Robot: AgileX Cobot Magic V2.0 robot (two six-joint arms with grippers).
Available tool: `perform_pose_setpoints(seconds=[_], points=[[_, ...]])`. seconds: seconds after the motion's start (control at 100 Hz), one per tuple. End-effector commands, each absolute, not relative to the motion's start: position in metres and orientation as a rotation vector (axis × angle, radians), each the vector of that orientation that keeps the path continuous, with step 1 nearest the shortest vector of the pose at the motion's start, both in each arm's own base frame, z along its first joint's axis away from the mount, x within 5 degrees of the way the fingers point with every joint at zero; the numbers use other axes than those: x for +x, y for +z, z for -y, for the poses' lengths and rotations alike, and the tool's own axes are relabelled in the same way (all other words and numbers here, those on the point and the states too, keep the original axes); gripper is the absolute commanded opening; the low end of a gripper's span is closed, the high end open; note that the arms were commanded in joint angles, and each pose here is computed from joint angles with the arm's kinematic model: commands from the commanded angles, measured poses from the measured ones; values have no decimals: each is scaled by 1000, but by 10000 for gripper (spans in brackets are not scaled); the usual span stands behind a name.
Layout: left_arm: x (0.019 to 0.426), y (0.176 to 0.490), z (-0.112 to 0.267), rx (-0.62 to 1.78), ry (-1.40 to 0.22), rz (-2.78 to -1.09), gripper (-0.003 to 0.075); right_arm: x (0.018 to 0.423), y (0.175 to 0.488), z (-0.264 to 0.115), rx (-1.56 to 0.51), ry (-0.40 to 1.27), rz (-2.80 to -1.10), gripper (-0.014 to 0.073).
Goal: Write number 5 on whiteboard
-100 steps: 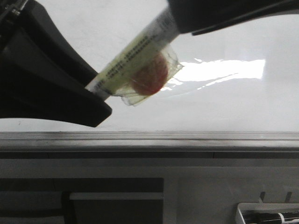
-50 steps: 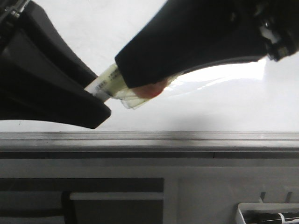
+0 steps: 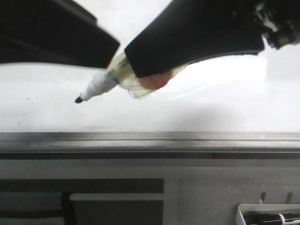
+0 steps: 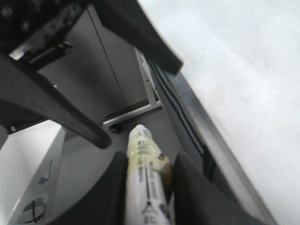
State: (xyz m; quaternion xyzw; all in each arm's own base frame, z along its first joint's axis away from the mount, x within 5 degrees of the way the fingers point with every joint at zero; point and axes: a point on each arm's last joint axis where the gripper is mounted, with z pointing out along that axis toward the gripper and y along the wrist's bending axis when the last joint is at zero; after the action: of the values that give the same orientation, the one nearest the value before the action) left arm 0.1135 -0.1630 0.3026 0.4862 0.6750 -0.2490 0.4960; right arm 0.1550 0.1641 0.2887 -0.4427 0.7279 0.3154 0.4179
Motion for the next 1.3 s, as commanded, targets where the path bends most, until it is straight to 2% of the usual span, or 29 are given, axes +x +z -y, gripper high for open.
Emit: perform_pose_setpoints(seconds=[0.0, 0.12, 0.26, 0.4, 0.53, 0.71, 1.29], points=[[113, 331, 151, 981, -643, -1588, 603, 156, 311, -159, -1033, 724, -1740, -52], [103, 344, 125, 838, -675, -1561, 548, 157, 321, -147, -1011, 567, -1670, -48], [87, 343, 91, 628, -694, -1527, 395, 160, 334, -135, -916, 421, -1605, -40], [70, 326, 68, 518, -703, -1510, 207, 165, 338, -130, -846, 357, -1596, -41], [60, 311, 59, 484, -710, -1497, -22, 167, 334, -133, -845, 387, -1622, -41], [57, 305, 58, 479, -741, -1508, -20, 180, 332, -129, -691, 334, -1660, -41], [55, 303, 60, 495, -776, -1527, -20, 205, 302, -139, -602, 325, -1820, -41]])
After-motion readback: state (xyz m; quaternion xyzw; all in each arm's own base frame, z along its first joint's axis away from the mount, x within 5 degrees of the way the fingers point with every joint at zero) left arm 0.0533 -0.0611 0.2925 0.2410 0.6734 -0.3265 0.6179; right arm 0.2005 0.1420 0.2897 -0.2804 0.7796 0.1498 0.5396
